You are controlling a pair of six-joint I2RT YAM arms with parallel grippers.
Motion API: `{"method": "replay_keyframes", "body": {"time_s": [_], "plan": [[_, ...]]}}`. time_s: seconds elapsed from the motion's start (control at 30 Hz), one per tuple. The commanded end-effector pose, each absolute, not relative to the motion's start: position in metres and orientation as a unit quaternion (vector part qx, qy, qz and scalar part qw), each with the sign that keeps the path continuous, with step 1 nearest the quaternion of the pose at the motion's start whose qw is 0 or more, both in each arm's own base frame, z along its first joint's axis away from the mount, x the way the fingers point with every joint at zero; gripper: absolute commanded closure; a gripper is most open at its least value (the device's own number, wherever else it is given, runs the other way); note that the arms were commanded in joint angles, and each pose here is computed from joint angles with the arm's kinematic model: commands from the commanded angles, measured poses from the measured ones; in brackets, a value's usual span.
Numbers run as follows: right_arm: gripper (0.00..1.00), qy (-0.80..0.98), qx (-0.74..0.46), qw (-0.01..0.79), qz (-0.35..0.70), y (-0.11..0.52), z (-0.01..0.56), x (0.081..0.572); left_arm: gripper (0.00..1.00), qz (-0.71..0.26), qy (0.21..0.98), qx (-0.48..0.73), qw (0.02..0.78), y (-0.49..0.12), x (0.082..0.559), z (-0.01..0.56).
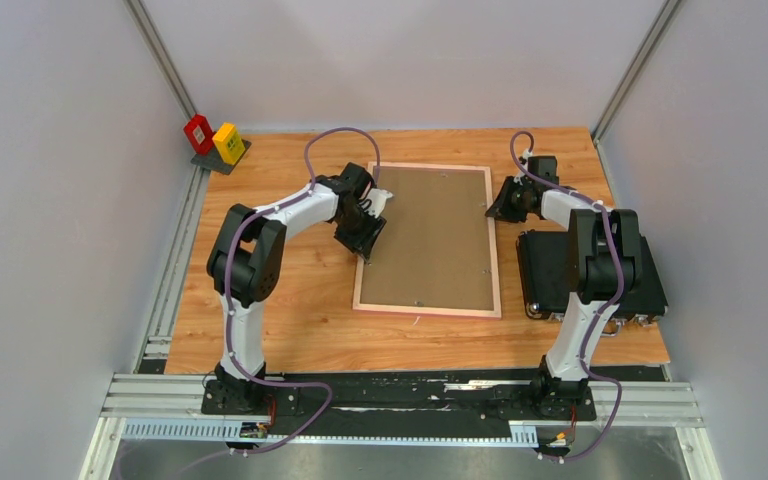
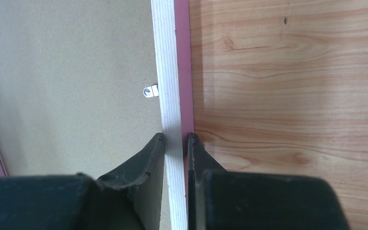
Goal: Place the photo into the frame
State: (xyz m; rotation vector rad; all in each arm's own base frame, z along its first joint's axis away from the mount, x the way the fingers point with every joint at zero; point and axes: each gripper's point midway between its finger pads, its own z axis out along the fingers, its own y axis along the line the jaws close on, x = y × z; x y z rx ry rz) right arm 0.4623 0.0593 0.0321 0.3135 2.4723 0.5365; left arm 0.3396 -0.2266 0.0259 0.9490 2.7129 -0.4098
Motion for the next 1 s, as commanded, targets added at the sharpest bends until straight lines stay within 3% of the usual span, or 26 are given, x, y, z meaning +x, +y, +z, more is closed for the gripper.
{"method": "replay_keyframes", "body": {"time_s": [0.0, 0.33, 0.7, 0.97], "plan": [[1.0, 0.927, 0.123, 0.299, 0.187, 0.051, 0.037, 0.463, 0.44, -0.134, 0.927, 0.343, 0.072, -0.216, 0.308, 0.026], [1.0, 0.928, 0.123, 0.299, 0.186, 0.051, 0.036, 0.463, 0.42, -0.127, 0.927, 0.344, 0.084, -0.215, 0.314, 0.031], [1.0, 0.928, 0.119, 0.298, 0.187, 0.051, 0.036, 0.462, 0.18, -0.113, 0.927, 0.326, 0.148, -0.218, 0.347, 0.068], [1.0, 0.929, 0.112, 0.3, 0.186, 0.051, 0.038, 0.461, 0.16, -0.143, 0.933, 0.272, 0.189, -0.209, 0.381, 0.103]]}}
